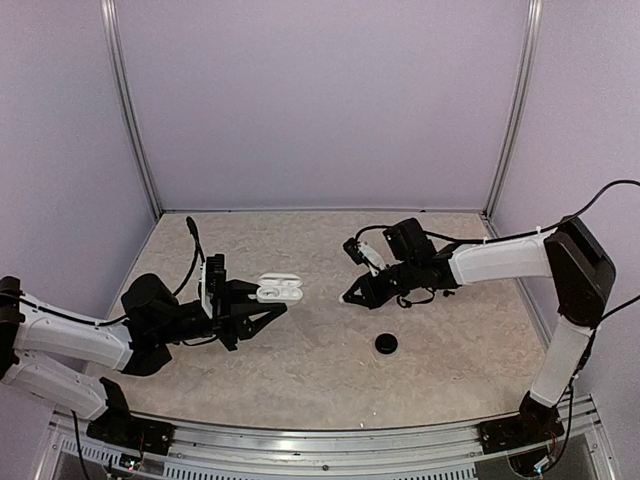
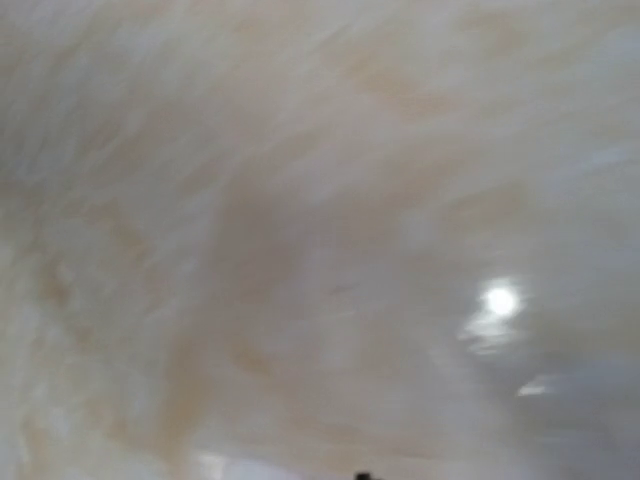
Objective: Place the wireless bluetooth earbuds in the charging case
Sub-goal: Move the right earbud to the center of the board.
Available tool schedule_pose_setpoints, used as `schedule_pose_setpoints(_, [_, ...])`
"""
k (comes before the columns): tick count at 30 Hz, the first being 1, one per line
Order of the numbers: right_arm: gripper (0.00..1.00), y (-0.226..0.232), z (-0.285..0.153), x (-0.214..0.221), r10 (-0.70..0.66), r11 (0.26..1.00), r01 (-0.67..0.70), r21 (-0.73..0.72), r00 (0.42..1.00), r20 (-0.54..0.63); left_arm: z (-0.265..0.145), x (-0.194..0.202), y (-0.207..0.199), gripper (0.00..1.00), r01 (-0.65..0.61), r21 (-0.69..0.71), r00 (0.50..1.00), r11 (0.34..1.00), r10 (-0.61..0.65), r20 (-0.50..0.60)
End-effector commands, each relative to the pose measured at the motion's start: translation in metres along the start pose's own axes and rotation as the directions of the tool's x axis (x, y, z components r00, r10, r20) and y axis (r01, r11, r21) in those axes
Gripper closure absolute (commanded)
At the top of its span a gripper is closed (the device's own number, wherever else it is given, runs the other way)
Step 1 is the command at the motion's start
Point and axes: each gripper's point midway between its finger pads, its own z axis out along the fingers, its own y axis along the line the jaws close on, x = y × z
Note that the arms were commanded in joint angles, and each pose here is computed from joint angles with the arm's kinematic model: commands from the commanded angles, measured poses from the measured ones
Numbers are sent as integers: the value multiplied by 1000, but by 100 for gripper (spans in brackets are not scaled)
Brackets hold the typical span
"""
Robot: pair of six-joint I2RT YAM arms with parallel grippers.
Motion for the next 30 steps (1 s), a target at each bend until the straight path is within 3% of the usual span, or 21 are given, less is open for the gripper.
schedule_pose_setpoints(1, [94,28,41,33,61,998,-63,-19,994,-94,-6,-12,3,99,-7,-27,999,1000,8,42])
schedule_pose_setpoints(7, [92,43,61,61,114,993,-116,-4,982,-151,-8,-11,4,99,-9,-38,999,999,10,40])
schedule_pose_setpoints(11, [78,49,59,66,129,991,-132,-11,977,-168,-8,-10,5,99,-8,-41,999,999,10,35])
schedule_pose_setpoints(14, [73,52,51,68,127,991,-132,-16,976,-177,-8,-9,5,99,-8,-41,999,999,10,34])
schedule_pose_setpoints(21, [72,64,37,75,94,990,-114,-82,972,-217,-9,-7,5,99,-7,-41,999,999,8,31])
schedule_pose_setpoints(30, [73,40,23,33,-3,992,-11,-129,994,-110,-9,-8,4,99,-8,-34,999,999,9,36])
